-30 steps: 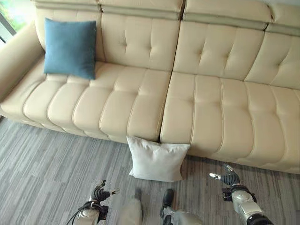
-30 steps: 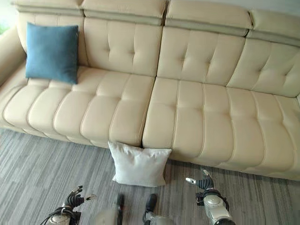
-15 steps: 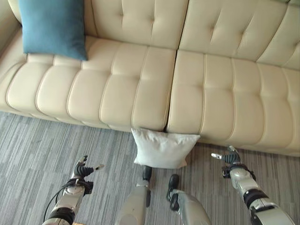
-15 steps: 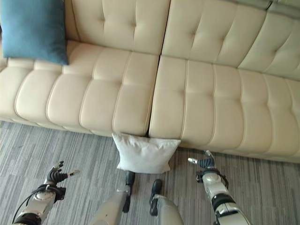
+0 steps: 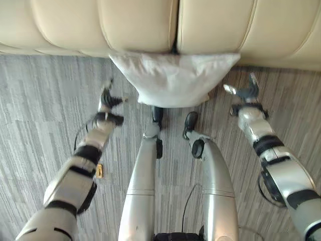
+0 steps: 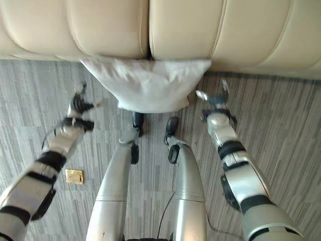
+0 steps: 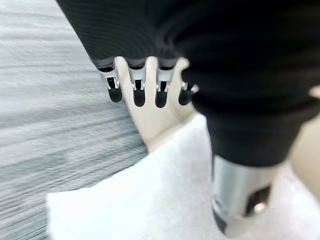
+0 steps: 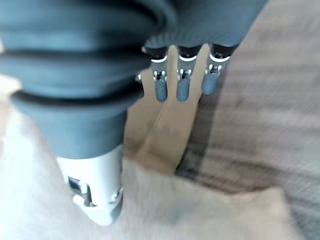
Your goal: Pick up all the scattered cushions and arrange them neatly on the sofa.
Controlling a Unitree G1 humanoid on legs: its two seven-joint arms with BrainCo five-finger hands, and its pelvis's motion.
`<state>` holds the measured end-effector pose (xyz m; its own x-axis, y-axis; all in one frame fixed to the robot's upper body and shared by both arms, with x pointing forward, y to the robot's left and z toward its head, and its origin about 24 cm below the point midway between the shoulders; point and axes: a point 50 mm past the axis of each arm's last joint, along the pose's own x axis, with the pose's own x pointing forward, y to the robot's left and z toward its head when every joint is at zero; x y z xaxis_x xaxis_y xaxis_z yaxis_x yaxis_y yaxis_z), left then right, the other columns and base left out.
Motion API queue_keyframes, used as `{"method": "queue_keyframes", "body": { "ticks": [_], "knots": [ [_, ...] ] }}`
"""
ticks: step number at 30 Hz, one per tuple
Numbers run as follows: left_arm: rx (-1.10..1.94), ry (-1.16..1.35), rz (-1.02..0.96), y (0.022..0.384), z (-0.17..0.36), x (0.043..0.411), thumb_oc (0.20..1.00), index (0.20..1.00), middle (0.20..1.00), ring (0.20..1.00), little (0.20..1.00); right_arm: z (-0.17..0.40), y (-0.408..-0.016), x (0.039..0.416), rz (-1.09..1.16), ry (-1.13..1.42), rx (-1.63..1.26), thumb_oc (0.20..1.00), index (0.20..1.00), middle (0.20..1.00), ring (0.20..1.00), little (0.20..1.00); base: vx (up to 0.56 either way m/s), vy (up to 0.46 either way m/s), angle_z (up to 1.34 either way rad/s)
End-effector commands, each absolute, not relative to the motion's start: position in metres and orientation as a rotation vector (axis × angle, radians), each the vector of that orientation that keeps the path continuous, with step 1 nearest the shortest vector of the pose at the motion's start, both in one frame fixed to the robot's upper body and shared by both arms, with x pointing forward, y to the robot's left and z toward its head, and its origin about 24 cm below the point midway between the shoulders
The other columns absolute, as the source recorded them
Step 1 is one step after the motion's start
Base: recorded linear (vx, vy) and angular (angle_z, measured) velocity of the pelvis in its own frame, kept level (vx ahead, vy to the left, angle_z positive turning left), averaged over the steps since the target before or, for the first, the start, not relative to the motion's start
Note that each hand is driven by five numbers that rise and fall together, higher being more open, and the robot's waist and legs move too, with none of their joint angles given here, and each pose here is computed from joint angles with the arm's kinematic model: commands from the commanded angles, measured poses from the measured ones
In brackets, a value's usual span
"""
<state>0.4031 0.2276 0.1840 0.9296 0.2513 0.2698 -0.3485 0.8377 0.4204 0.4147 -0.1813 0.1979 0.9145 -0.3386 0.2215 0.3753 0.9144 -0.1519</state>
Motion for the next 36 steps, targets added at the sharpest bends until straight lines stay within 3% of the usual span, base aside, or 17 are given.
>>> {"method": "queue_keyframes", "body": {
  "ticks": [1, 4, 5, 6, 7, 13, 15, 19, 29, 36],
  "knots": [
    [0.502, -0.072, 0.424, 0.247, 0.132, 0.387, 1.000, 1.000, 1.000, 1.000, 1.000, 0.144, -0.153, 0.403, -0.320, -0.110, -0.083, 1.000, 1.000, 1.000, 1.000, 1.000, 0.00, 0.000, 0.00],
    [0.519, -0.106, 0.450, 0.239, 0.153, 0.397, 1.000, 1.000, 1.000, 1.000, 1.000, 0.168, -0.111, 0.405, -0.212, -0.189, 0.015, 1.000, 1.000, 1.000, 1.000, 1.000, 0.00, 0.000, 0.00],
    [0.514, -0.133, 0.449, 0.233, 0.162, 0.400, 1.000, 1.000, 1.000, 1.000, 1.000, 0.176, -0.100, 0.405, -0.177, -0.214, 0.027, 0.307, 0.307, 0.307, 0.307, 0.307, 0.00, -0.002, 0.05],
    [0.493, -0.196, 0.432, 0.224, 0.176, 0.403, 0.344, 0.344, 0.344, 0.344, 0.344, 0.191, -0.083, 0.403, -0.119, -0.273, 0.033, 0.200, 0.200, 0.200, 0.200, 0.200, -0.01, -0.006, 0.07],
    [0.479, -0.220, 0.424, 0.221, 0.180, 0.404, 0.200, 0.200, 0.200, 0.200, 0.200, 0.195, -0.080, 0.402, -0.105, -0.290, 0.036, 0.200, 0.200, 0.200, 0.200, 0.200, -0.01, -0.005, 0.06],
    [0.356, -0.334, 0.318, 0.193, 0.188, 0.399, 0.200, 0.200, 0.200, 0.200, 0.200, 0.197, -0.075, 0.394, -0.049, -0.349, 0.061, 0.200, 0.200, 0.200, 0.200, 0.200, -0.01, -0.008, 0.12],
    [0.254, -0.381, 0.257, 0.168, 0.187, 0.394, 0.200, 0.200, 0.200, 0.200, 0.200, 0.192, -0.076, 0.388, -0.035, -0.369, 0.062, 0.200, 0.200, 0.200, 0.200, 0.200, -0.03, -0.024, 0.20],
    [0.050, -0.472, 0.058, 0.121, 0.157, 0.344, 0.200, 0.200, 0.200, 0.200, 0.200, 0.158, -0.090, 0.341, 0.097, -0.435, 0.091, 0.200, 0.200, 0.200, 0.200, 0.200, -0.06, -0.059, 0.03],
    [0.090, -0.292, 0.019, 0.167, 0.080, 0.263, 0.200, 0.200, 0.200, 0.200, 0.200, 0.097, -0.136, 0.266, 0.195, -0.323, -0.001, 0.200, 0.200, 0.200, 0.200, 0.200, 0.20, -0.068, -0.03],
    [0.087, -0.231, 0.027, 0.183, 0.066, 0.242, 0.200, 0.200, 0.200, 0.200, 0.200, 0.087, -0.152, 0.250, 0.167, -0.291, -0.023, 0.200, 0.200, 0.200, 0.200, 0.200, 0.15, -0.099, 0.03]
  ]
}}
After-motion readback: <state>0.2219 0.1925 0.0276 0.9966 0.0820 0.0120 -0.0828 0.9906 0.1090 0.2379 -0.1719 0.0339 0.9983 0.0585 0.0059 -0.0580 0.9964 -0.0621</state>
